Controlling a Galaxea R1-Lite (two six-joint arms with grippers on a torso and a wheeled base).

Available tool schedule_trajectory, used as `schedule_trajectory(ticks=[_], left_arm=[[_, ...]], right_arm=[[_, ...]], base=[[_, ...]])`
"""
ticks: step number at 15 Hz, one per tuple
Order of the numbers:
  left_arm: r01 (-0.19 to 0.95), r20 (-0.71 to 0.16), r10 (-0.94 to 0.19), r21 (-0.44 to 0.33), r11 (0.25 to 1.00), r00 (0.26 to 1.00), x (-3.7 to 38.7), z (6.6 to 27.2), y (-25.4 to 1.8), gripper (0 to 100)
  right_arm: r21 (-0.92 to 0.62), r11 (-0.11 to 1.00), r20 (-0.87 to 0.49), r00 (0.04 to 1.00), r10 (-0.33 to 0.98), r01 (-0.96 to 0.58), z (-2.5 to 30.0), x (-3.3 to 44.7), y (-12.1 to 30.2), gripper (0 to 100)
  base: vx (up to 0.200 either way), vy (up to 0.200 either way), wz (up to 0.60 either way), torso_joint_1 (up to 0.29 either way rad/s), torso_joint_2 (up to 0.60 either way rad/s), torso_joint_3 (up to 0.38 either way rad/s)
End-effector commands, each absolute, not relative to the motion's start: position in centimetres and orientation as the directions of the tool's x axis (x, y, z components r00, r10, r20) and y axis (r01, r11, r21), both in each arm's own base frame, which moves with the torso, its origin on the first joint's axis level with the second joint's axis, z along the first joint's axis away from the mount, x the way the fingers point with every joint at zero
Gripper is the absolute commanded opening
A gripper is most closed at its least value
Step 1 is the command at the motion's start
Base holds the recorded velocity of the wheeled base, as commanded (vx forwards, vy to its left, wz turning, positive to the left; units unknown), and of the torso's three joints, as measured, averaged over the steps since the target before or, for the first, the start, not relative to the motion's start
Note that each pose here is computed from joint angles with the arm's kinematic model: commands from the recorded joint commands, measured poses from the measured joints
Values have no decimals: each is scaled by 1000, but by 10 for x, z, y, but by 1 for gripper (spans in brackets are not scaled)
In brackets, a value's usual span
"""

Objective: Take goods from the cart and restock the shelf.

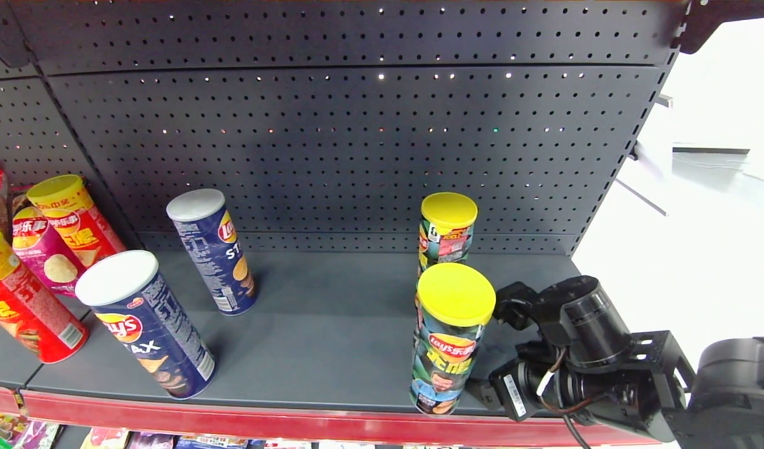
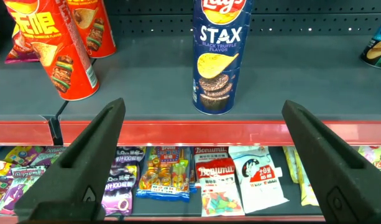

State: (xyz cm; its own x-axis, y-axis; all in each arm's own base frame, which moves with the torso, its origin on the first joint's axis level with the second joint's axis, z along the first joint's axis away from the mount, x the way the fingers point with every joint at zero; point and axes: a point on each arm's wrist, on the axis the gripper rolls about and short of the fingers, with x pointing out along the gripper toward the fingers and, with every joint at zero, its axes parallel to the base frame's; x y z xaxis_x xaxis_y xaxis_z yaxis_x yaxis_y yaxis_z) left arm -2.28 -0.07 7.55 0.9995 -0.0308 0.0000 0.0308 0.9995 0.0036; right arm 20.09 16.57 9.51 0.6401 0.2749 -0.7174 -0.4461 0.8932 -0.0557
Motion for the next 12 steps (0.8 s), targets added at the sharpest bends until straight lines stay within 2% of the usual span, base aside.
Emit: schedule_trajectory(ticks=[1,4,8,12], left_arm=[[31,0,-31,3,1000,1000,-23,75,-1,100],[31,0,-31,5,1000,1000,-23,75,-1,100],[31,0,-31,3,1000,1000,-23,75,-1,100],[31,0,-31,5,1000,1000,-23,75,-1,100]], right_arm=[[-56,893,-719,639,274,-446,95,201,165,100],[-39,921,-666,697,266,-388,114,203,147,100],[-12,938,-596,756,272,-347,136,177,117,100],[-3,949,-555,790,261,-316,140,148,89,100]], base=[[0,0,0,0,0,0],[0,0,0,0,0,0],[0,0,0,0,0,0],[0,0,0,0,0,0]])
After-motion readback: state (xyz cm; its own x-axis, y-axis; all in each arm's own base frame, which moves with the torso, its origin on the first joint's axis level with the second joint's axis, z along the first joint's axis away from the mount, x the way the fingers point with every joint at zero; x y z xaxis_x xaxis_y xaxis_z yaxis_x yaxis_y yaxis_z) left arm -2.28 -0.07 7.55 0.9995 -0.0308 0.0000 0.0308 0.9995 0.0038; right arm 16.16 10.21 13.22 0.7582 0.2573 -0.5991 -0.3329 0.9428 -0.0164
